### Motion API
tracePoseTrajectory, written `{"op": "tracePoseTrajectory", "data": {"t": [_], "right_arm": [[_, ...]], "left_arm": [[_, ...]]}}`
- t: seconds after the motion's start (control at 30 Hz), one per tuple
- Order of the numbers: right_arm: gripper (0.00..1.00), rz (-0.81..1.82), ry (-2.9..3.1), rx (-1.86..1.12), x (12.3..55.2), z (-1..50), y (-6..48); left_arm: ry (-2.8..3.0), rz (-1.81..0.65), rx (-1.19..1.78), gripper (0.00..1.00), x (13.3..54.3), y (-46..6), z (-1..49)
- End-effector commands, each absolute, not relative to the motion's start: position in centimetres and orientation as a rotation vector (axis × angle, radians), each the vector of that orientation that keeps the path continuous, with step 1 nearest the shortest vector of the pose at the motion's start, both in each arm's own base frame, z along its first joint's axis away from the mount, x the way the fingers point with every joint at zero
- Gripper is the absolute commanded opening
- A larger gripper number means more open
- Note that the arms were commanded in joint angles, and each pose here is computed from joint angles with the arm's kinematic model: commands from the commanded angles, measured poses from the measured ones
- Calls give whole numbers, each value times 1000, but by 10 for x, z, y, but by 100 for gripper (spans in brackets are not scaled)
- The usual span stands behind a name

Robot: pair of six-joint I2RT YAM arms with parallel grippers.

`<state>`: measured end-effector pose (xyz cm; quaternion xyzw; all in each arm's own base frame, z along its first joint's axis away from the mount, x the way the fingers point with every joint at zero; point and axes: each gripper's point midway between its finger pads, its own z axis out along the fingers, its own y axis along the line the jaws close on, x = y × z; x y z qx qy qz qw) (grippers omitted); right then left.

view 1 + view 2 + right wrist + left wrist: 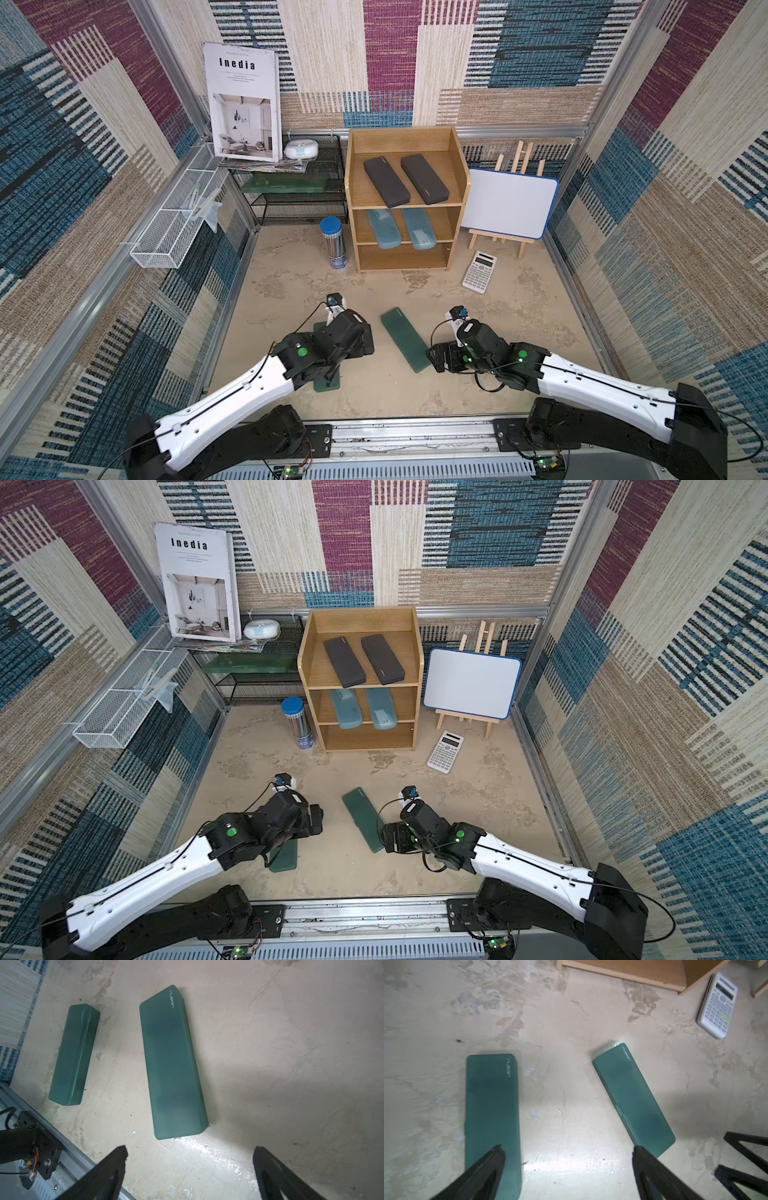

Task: Place the pencil cases on the shelf according to color
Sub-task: Pick up the pencil case from the center of the board.

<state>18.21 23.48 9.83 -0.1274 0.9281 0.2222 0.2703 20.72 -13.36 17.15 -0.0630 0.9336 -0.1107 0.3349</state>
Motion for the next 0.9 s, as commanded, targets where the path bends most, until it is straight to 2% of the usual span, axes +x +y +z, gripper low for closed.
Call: {"op": "tracePoseTrajectory", "data": {"t": [0.0, 0.1, 0.27, 0.43, 0.67, 0.87], "right_arm": [[99, 514, 2507, -419, 190, 94, 241], [99, 488, 2522, -455, 194, 87, 247], [99, 483, 2558, -515, 195, 71, 261], [99, 464, 2582, -556, 192, 55, 268], [99, 429, 2606, -579, 184, 39, 277], [99, 297, 2633, -598, 182, 24, 272]], "left_arm": [[2406, -263, -131, 99, 192, -108, 188], [2330, -323, -81, 99, 191, -108, 218], [2267, -197, 26, 99, 203, -98, 264], [2197, -75, 234, 99, 220, -103, 286], [2146, -15, 194, 99, 228, -83, 270], [2232, -25, 140, 100, 229, -75, 226]]}}
